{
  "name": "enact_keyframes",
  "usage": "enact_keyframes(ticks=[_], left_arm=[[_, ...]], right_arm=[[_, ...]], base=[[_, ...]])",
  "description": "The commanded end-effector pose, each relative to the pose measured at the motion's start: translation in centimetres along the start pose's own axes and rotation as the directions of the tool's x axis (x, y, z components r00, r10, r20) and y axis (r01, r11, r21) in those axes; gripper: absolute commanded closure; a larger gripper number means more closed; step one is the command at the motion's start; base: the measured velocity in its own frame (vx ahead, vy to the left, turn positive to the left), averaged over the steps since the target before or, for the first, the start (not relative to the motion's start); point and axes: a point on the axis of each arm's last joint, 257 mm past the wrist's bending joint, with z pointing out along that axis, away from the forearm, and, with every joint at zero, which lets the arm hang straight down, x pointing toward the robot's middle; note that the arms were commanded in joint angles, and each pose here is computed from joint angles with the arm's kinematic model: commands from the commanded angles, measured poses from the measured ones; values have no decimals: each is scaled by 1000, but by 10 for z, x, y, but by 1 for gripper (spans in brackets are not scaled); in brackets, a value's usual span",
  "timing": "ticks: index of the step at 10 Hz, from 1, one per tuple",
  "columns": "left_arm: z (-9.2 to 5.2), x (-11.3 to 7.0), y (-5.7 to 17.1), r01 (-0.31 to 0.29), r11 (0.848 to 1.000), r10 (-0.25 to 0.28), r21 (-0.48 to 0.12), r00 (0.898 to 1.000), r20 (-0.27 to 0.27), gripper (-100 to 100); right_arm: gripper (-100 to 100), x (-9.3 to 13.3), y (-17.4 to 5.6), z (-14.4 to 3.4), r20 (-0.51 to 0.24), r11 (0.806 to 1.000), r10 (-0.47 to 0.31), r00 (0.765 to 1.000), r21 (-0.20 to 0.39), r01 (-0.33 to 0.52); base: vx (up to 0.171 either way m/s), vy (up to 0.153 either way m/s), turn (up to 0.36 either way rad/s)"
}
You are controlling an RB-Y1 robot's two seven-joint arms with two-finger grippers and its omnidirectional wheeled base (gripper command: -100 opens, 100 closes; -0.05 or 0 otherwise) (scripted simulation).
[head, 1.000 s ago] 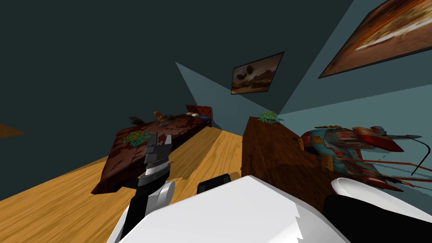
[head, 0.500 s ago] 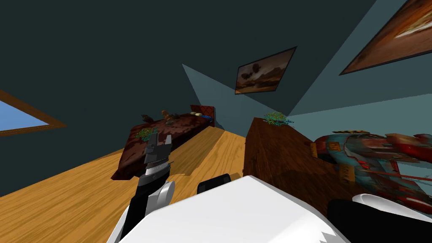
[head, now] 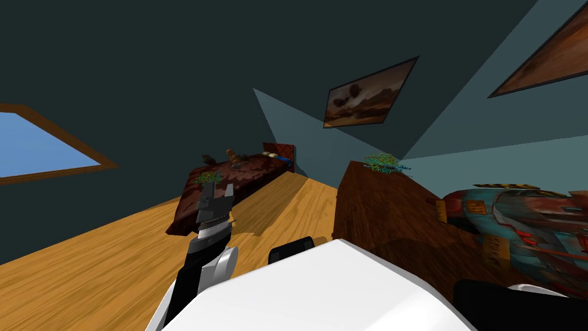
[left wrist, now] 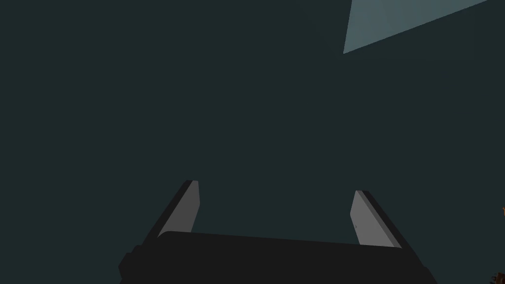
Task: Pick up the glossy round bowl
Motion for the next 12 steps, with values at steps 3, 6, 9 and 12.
enact_keyframes(ticks=[3, 6, 9, 12], left_arm=[[0, 0, 0, 0, 1000, 0, 0, 1000, 0, 0], [0, 0, 0, 0, 1000, 0, 0, 1000, 0, 0], [0, 0, 0, 0, 1000, 0, 0, 1000, 0, 0], [0, 0, 0, 0, 1000, 0, 0, 1000, 0, 0]], right_arm=[[100, 1, -3, -3, 1, 1000, 17, 1000, 18, -17], [100, 1, -3, -3, 0, 1000, 11, 1000, 16, -11], [100, -25, -14, 10, 34, 1000, -14, 999, 6, 14], [100, -64, -23, 29, 87, 999, -47, 995, -17, 48]], base=[[0, 0, -11], [0, 1, 4], [4, 4, -117], [13, 23, -159]])
